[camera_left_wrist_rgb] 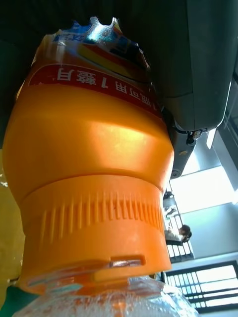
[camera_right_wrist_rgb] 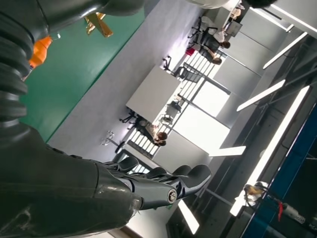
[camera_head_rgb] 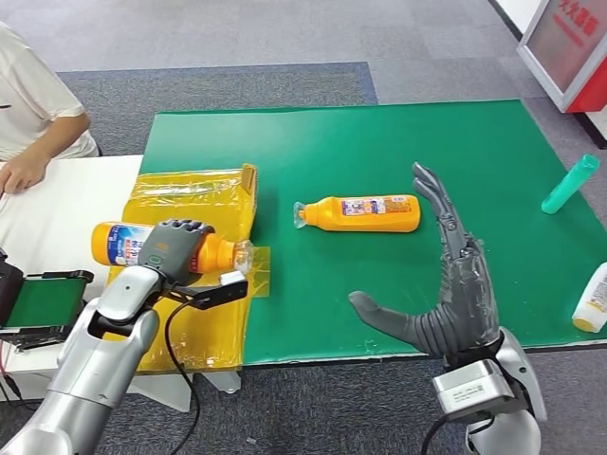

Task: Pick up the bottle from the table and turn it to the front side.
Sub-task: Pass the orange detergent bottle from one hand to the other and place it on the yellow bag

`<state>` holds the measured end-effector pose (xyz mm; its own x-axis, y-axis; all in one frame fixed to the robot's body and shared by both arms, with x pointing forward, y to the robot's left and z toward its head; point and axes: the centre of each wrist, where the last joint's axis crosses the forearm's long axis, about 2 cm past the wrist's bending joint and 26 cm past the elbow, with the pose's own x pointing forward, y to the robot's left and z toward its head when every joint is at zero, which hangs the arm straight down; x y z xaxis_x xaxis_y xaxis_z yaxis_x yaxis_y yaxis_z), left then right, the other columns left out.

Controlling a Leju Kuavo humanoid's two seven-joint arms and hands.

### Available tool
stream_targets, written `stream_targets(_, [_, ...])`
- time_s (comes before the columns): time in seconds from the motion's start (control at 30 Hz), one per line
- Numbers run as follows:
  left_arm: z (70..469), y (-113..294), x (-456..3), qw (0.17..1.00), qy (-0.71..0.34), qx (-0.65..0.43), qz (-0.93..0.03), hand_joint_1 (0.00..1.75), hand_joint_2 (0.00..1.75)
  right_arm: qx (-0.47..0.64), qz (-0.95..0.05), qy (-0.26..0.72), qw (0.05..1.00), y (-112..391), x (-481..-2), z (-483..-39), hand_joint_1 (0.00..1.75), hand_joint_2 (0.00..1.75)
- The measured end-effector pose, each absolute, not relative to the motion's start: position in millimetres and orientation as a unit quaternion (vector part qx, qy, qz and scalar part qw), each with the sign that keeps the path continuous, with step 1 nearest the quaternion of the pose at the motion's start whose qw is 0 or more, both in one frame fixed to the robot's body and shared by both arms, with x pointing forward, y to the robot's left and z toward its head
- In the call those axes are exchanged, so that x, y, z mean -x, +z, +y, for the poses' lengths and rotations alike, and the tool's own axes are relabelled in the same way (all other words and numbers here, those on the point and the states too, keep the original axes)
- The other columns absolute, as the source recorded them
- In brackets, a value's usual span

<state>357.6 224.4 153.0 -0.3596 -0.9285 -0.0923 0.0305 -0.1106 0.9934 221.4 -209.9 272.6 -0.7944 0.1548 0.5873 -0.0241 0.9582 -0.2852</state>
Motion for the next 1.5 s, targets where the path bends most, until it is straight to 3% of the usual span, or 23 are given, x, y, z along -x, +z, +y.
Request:
stream_targets(1.1, [205.5,153.3,-354.1,0.423,-0.587,-0.369,-0.583,1.75,1.75,0.061,-0.944,0.129,0.298,278.6,-214.8,-213.4,0.0,1.75])
stream_targets(1.13, [205.0,153.9,-354.0,0.423,-0.586,-0.369,-0.584,1.49,1.75,0.061,-0.944,0.129,0.298,278.5,-214.5,-213.5,0.0,1.75])
stream_targets(1.23, [203.8,155.1,-353.8,0.422,-0.584,-0.368,-0.587,0.18,1.75,0.061,-0.944,0.128,0.298,278.2,-213.9,-213.8,0.0,1.75])
stream_targets(1.27, [203.4,155.3,-353.7,0.423,-0.584,-0.368,-0.588,0.0,1.75,0.062,-0.944,0.128,0.298,278.2,-213.8,-213.9,0.0,1.75])
stream_targets(1.5, [203.2,156.5,-353.1,0.428,-0.576,-0.366,-0.592,0.0,1.75,0.065,-0.944,0.127,0.297,278.1,-213.4,-214.9,0.0,1.75])
